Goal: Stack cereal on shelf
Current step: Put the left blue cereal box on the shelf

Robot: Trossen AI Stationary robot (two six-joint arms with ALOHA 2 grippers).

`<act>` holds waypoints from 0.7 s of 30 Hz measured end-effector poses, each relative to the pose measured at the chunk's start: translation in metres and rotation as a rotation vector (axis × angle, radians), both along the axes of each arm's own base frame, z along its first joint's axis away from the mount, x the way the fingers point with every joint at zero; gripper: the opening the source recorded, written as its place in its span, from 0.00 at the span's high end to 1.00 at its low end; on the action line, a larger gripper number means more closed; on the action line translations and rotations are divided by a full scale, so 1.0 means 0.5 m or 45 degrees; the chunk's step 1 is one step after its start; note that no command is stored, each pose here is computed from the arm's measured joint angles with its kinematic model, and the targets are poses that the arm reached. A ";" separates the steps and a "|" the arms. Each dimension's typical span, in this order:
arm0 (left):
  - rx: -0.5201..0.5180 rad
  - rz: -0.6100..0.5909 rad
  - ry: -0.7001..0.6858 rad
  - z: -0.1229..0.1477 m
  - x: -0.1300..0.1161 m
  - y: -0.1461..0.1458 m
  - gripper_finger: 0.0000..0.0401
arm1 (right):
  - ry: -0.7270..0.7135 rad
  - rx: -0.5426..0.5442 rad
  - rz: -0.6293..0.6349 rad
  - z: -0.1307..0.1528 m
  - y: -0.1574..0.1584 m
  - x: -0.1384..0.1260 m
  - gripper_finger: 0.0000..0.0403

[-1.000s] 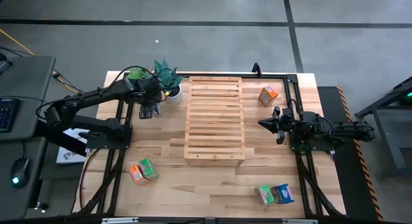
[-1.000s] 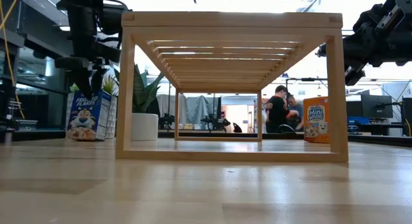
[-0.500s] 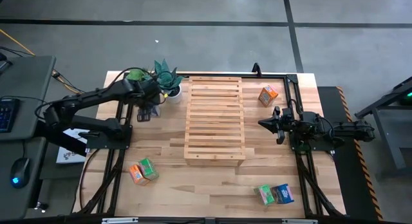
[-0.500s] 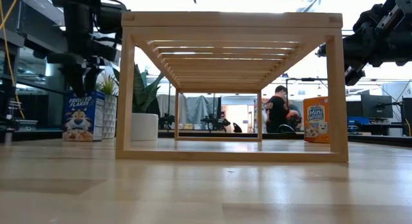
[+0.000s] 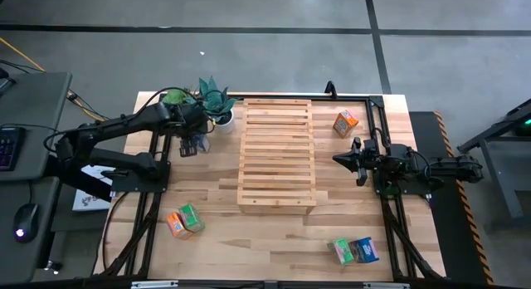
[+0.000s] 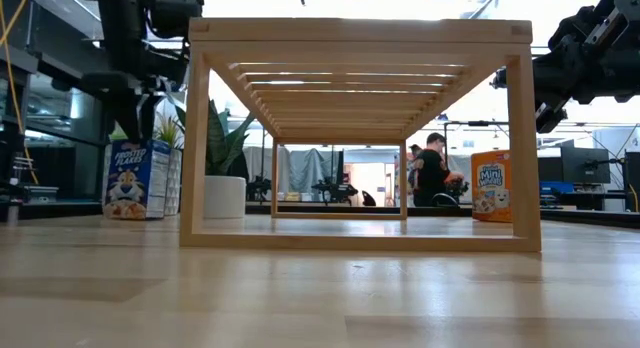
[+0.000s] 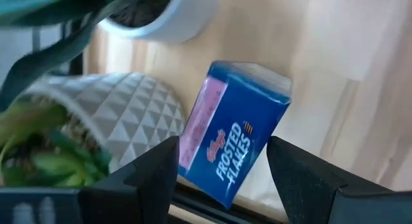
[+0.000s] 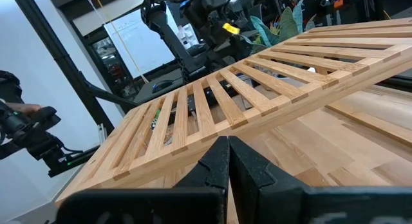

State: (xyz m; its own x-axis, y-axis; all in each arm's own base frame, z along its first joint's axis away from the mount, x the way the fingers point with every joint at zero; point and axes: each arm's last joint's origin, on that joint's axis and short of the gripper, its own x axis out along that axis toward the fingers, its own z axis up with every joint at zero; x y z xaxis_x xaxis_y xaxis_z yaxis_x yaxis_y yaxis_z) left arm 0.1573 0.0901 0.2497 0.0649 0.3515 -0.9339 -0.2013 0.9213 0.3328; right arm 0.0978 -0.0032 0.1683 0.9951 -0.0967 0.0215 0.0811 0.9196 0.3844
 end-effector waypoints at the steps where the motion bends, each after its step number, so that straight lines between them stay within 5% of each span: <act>1: 0.008 0.041 -0.010 0.000 0.000 0.001 0.44 | 0.000 0.000 0.000 0.000 0.000 0.000 1.00; 21: -0.052 -0.036 -0.023 0.001 0.001 -0.002 0.39 | 0.000 0.000 0.000 0.000 0.000 0.000 1.00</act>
State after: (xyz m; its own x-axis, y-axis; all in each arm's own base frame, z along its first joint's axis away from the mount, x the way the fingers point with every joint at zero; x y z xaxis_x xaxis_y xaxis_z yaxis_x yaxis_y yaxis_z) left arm 0.1580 0.0889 0.2499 0.0908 0.3113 -0.9460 -0.1807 0.9393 0.2917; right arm 0.0978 -0.0032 0.1683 0.9951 -0.0964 0.0215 0.0808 0.9196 0.3844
